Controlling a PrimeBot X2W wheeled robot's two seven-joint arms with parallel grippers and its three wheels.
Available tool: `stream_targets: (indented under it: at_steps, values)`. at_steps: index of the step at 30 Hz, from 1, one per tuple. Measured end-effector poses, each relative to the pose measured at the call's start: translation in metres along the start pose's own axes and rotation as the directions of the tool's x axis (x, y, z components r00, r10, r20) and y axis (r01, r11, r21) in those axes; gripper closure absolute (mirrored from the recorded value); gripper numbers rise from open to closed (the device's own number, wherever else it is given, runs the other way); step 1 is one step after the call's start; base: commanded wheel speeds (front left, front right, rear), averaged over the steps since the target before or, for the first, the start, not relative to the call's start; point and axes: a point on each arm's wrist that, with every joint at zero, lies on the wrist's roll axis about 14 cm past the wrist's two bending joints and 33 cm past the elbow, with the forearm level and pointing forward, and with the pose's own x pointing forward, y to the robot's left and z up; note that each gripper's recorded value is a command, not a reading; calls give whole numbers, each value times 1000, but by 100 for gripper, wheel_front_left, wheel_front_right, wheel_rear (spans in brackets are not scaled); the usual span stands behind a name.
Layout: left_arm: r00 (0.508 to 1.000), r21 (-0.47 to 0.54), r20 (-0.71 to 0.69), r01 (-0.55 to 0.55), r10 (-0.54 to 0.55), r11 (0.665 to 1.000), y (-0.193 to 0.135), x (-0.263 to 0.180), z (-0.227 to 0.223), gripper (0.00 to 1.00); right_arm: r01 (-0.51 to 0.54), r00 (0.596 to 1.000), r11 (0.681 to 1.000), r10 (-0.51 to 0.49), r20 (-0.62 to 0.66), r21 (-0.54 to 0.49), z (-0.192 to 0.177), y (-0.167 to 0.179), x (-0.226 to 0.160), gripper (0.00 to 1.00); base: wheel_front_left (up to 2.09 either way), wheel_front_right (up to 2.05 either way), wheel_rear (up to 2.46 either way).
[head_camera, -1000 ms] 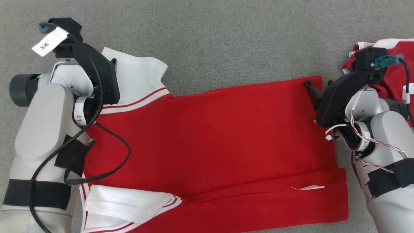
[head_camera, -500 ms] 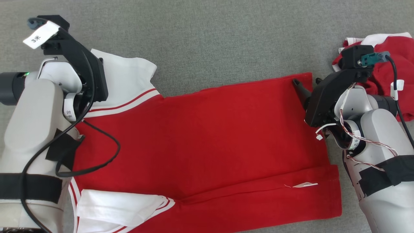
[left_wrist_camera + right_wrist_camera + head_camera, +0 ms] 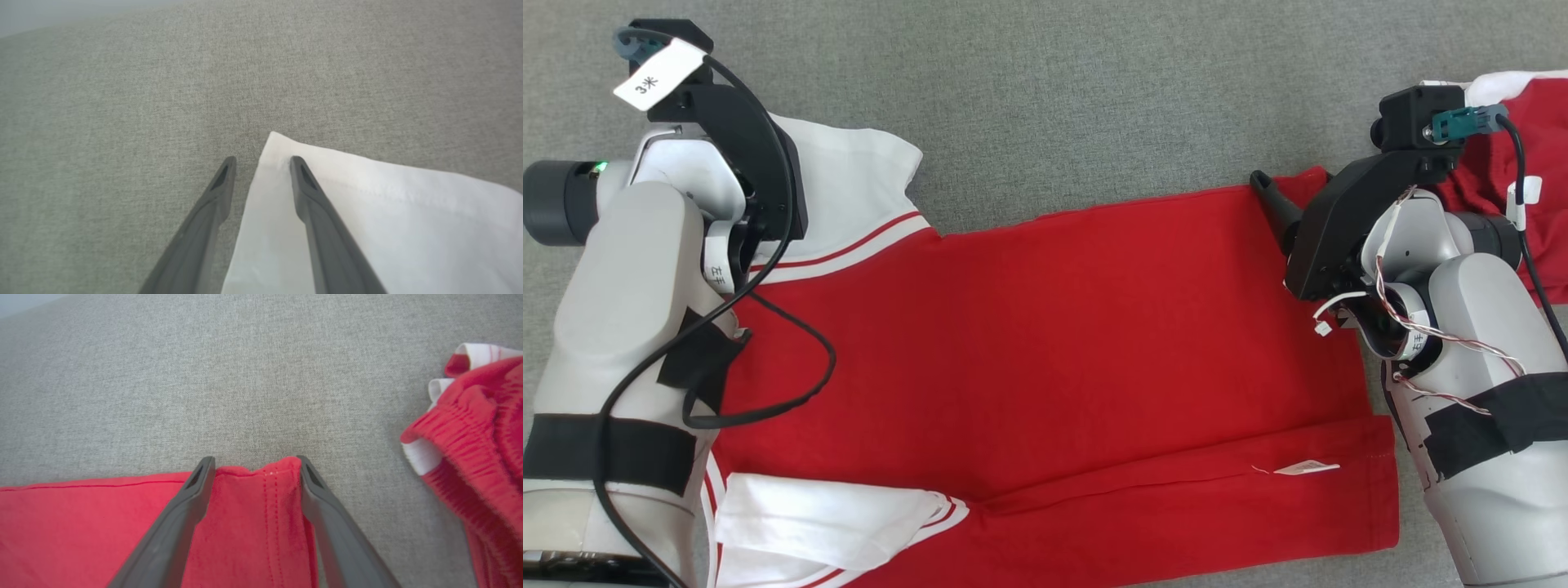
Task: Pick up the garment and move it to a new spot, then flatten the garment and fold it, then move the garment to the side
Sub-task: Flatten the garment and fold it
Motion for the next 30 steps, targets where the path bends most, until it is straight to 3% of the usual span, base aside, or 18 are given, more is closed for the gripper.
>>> stream_targets:
  at_steps: [2,4,7,19,20,21,24,30]
  values:
    - [1000,-1,0,-1,1,1000,0,0,-1,55,-1,1000,1000,1,-5,-1,-1,0,1,0,0,0,0]
    - [1000,2,-4,-1,1,1000,0,0,-3,60,-3,1000,1000,3,-5,-3,-1,1,1,0,0,0,0]
    - [1000,5,6,8,-8,1000,-1,0,-1,100,-4,1000,1000,4,-5,-5,-2,1,1,0,0,0,0]
    - [999,8,26,32,-33,999,-12,4,4,100,-22,998,1000,22,52,-13,17,9,2,2,0,0,0]
    - [999,8,24,32,-32,999,-11,4,3,100,-23,998,1000,24,51,-12,17,10,3,4,0,0,0]
    - [999,9,24,28,-29,1000,-10,5,4,100,-14,1000,1000,15,16,-12,6,8,6,20,0,0,0]
    - [999,9,27,29,-29,1000,-11,4,4,100,5,1000,1000,-5,7,-29,4,4,6,0,0,0,0]
    - [999,14,27,29,-29,999,-9,2,2,100,29,1000,999,-29,5,-30,7,-2,2,0,0,0,0]
